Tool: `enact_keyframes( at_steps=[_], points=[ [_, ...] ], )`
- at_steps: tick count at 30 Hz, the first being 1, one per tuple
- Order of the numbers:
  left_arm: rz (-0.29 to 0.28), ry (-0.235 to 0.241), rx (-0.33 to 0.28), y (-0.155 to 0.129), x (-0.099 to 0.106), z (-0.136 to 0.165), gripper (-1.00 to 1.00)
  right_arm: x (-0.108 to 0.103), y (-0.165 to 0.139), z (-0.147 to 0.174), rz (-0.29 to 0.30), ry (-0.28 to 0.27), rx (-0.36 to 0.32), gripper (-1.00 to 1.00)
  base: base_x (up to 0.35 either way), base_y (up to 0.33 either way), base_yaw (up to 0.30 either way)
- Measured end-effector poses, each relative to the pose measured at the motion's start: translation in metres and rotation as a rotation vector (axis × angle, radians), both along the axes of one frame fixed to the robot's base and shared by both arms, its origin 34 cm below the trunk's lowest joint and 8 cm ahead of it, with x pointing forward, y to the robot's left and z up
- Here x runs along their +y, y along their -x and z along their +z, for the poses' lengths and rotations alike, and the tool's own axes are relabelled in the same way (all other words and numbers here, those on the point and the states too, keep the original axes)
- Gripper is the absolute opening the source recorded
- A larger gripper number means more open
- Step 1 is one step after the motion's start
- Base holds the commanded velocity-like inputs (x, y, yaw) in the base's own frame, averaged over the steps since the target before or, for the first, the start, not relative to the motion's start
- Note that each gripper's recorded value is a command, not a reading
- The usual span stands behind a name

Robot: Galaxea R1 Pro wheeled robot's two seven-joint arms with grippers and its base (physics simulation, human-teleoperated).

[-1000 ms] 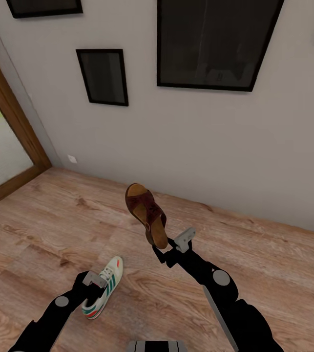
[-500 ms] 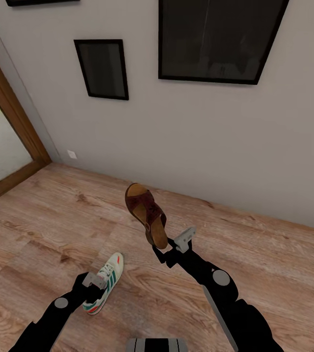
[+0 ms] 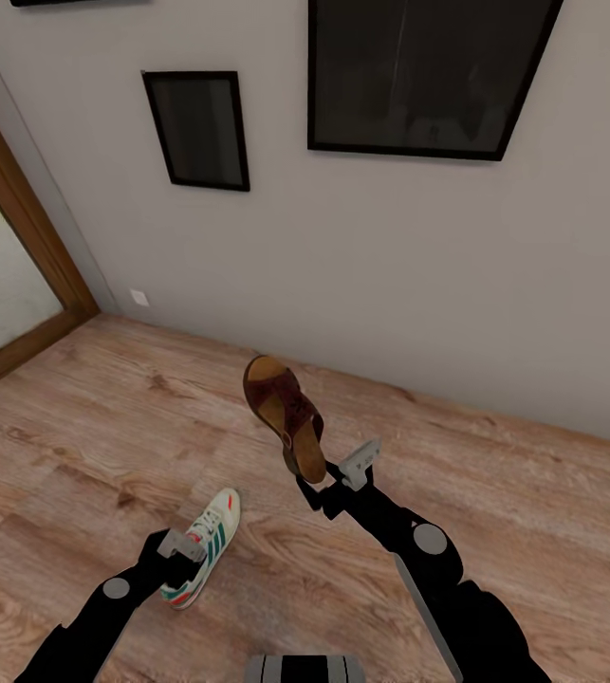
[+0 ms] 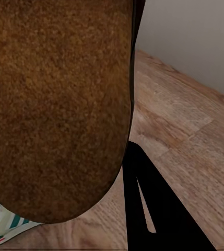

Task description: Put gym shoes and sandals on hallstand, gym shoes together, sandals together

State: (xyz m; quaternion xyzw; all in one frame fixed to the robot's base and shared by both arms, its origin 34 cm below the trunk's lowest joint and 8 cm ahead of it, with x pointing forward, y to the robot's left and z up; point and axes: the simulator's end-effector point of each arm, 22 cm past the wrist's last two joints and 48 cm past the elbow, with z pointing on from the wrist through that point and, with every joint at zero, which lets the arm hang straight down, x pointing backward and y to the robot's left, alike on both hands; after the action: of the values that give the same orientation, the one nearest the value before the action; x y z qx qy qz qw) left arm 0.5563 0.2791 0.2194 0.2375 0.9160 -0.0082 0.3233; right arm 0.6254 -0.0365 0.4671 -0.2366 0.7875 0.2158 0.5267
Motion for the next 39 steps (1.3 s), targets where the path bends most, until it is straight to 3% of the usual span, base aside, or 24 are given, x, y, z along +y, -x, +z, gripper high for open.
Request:
enact_keyframes(
  at_steps=[9, 39],
  points=[
    [0.001, -0.001, 0.049, 0.014, 0.000, -0.024, 1.00, 0.000, 0.003, -0.028, 0.000, 0.000, 0.049, -1.00, 0.000, 0.000, 0.000],
    [0.016, -0.010, 0.053, 0.016, 0.006, -0.029, 1.00, 0.000, 0.003, -0.035, -0.002, -0.002, 0.062, -1.00, 0.039, 0.036, 0.058]
  ],
)
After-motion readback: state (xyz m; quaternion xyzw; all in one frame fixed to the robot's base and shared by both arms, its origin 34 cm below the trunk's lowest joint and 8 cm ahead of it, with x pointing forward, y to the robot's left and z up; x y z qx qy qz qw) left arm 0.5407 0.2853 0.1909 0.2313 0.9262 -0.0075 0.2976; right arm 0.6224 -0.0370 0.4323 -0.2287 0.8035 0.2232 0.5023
